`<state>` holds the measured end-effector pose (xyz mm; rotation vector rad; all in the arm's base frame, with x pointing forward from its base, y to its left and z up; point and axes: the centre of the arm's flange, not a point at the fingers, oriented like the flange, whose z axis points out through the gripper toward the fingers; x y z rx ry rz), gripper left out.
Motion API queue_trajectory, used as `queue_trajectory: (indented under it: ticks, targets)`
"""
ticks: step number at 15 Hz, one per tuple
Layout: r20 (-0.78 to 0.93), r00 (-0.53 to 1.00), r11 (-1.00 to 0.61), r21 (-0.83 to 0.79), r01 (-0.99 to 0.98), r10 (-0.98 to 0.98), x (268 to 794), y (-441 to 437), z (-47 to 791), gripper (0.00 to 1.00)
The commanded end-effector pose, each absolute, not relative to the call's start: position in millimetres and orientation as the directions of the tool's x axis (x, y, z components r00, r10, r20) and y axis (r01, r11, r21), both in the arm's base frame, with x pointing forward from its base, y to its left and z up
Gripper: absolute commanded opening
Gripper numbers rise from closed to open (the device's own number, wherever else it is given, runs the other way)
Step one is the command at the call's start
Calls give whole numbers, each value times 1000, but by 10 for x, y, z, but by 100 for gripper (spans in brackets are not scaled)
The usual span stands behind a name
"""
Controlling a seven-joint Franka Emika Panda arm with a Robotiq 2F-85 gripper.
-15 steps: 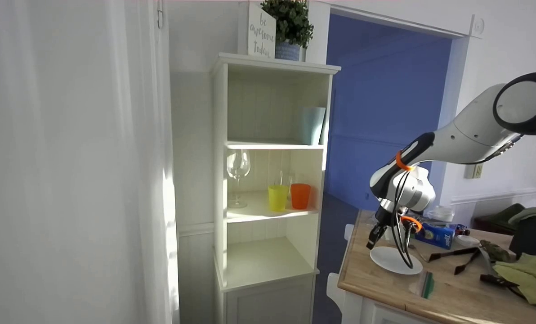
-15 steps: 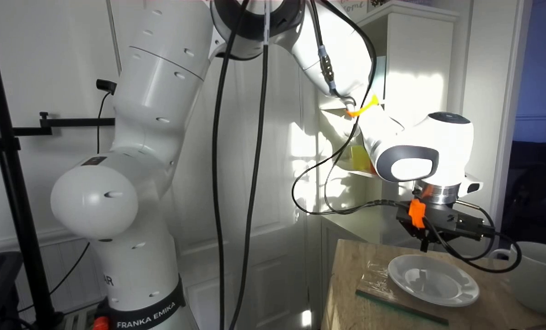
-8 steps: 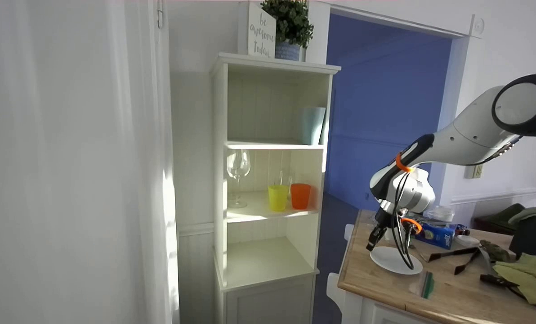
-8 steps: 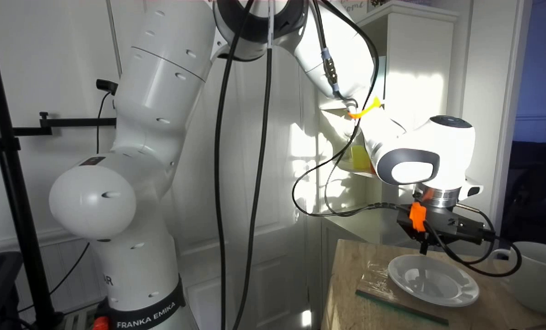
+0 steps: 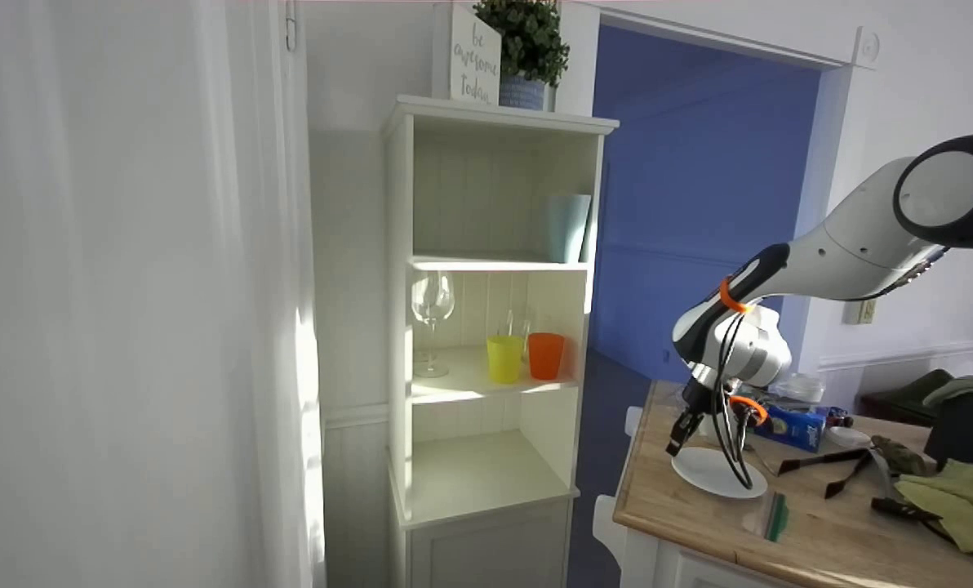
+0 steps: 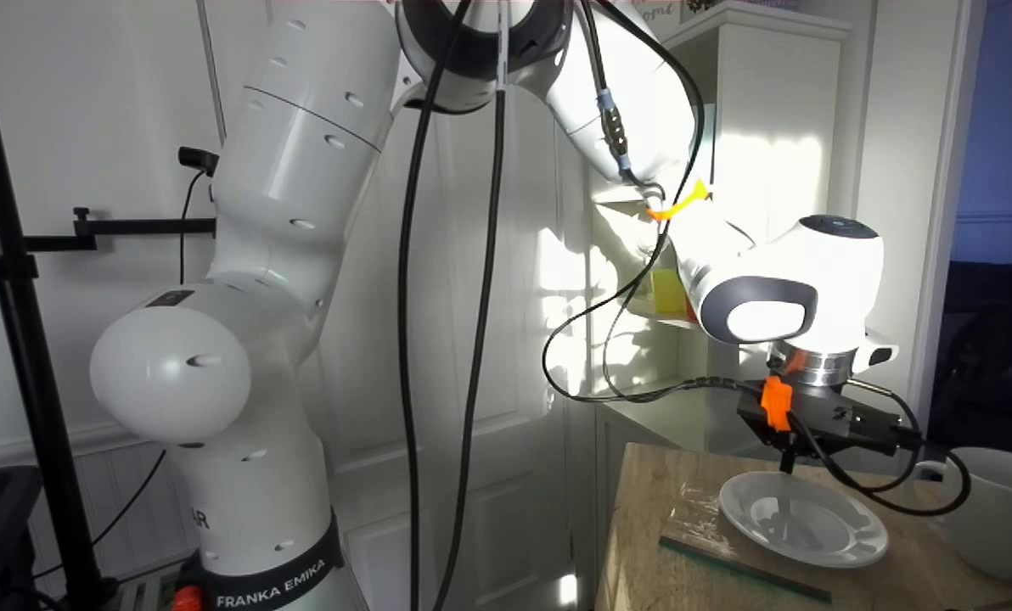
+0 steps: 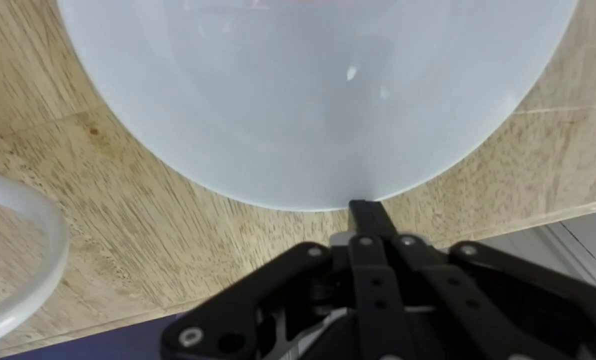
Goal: Unstack the two white plates
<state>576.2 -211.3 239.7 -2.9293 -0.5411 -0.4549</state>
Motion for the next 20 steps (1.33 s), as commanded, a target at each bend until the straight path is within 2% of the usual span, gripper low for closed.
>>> queue_trajectory:
  ticks: [1,20]
  targets:
    - [330,886,-927,-76,367,324,5798,-2178,2360,3]
    - [368,868,-916,-90,392,335,5848,-2135,2403,3]
